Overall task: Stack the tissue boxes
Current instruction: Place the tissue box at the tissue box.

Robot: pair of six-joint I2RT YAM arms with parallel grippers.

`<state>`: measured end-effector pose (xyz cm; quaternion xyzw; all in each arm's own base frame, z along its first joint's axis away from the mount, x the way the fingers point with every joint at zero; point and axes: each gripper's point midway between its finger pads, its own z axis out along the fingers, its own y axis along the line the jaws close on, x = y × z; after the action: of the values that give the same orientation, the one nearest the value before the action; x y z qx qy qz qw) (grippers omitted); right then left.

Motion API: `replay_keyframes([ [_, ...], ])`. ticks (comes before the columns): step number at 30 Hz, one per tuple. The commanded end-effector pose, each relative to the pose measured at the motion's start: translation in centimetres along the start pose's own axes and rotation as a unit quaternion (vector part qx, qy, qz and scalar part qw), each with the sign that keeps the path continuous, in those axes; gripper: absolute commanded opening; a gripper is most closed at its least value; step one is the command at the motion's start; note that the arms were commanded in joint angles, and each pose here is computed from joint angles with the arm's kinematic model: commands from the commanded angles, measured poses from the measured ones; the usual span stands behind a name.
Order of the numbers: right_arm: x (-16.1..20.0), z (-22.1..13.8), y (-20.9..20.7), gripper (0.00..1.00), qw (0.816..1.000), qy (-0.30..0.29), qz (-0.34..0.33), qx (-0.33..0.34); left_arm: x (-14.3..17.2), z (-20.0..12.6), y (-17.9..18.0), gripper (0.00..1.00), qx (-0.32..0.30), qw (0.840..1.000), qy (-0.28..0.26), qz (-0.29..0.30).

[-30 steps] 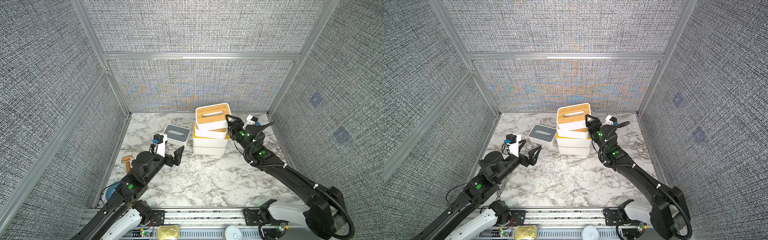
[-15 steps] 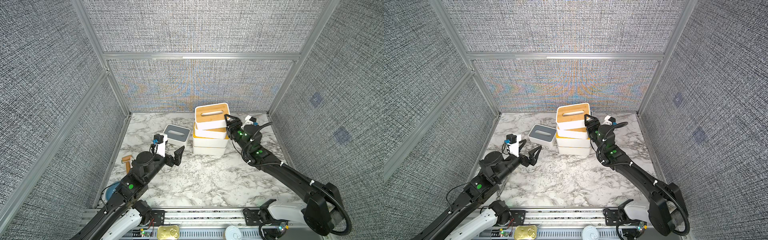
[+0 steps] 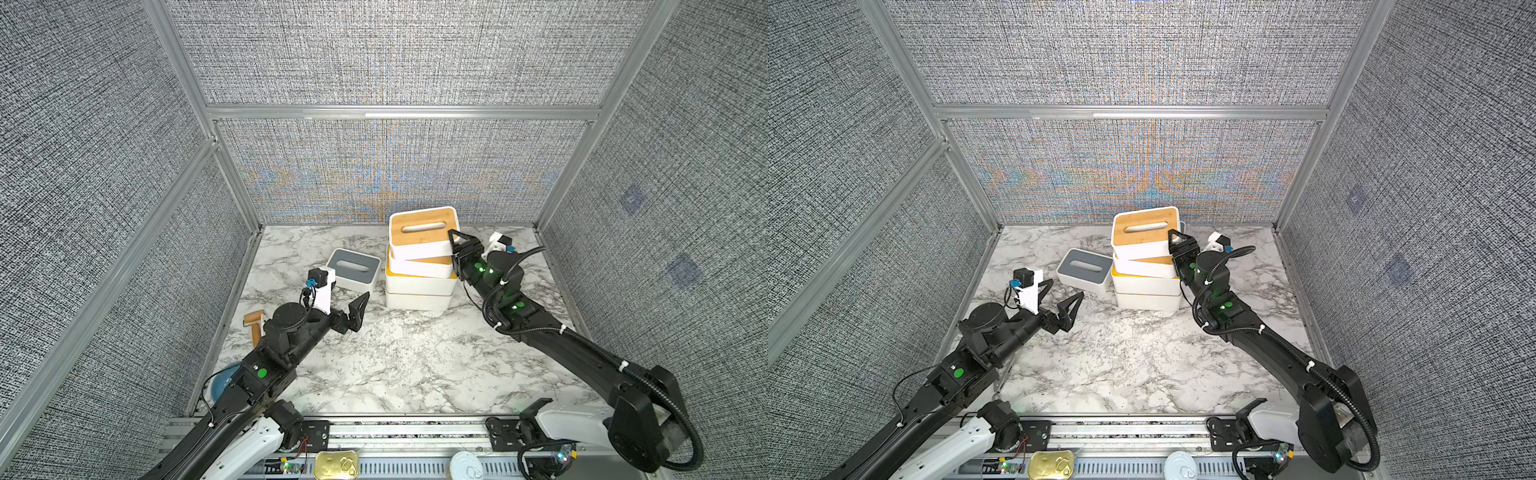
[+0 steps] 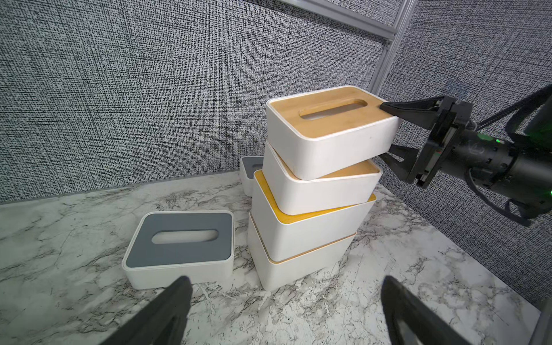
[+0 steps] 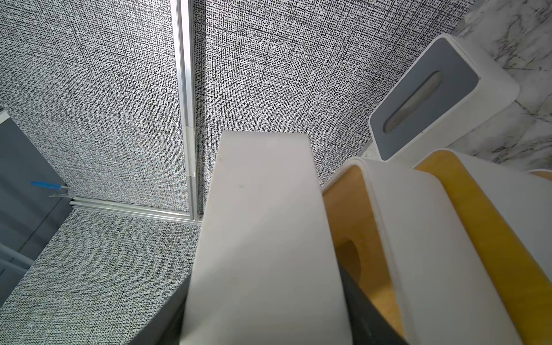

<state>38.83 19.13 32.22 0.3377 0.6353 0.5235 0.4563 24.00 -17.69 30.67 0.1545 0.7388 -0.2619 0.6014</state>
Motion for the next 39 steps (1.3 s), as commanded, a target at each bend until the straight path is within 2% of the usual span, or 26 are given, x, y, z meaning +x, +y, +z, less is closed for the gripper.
replay_keyframes([
  [1,-0.1,-0.3,0.1,0.58,1.0,-0.002,-0.021,0.005,-0.7,0.0,-0.3,0.99,0.008,1.0,-0.012,0.001],
  [6,-0.3,-0.7,0.1,0.7,0.999,-0.005,-0.03,0.012,-0.7,-0.1,-0.3,0.99,0.008,1.0,-0.013,0.001],
  [19,-0.1,-1.0,-0.2,0.83,0.996,0.007,-0.077,0.034,-0.6,0.0,-0.3,0.99,0.007,1.0,-0.011,0.002],
  [21,-0.4,-1.0,1.0,0.85,0.996,0.006,-0.087,0.029,-0.6,0.0,-0.3,0.99,0.007,1.0,-0.011,0.002],
  [25,-0.3,-1.3,0.6,0.95,0.994,0.011,-0.101,0.041,-0.6,0.0,-0.3,0.99,0.008,1.0,-0.011,0.002],
  [32,-0.4,-1.4,0.2,0.99,0.991,0.014,-0.125,0.053,-0.5,0.1,-0.3,0.99,0.008,1.0,-0.009,0.002],
  [39,-0.2,-1.1,-0.1,0.99,0.985,0.035,-0.154,0.071,-0.6,0.1,-0.4,0.99,0.009,1.0,-0.01,0.002],
])
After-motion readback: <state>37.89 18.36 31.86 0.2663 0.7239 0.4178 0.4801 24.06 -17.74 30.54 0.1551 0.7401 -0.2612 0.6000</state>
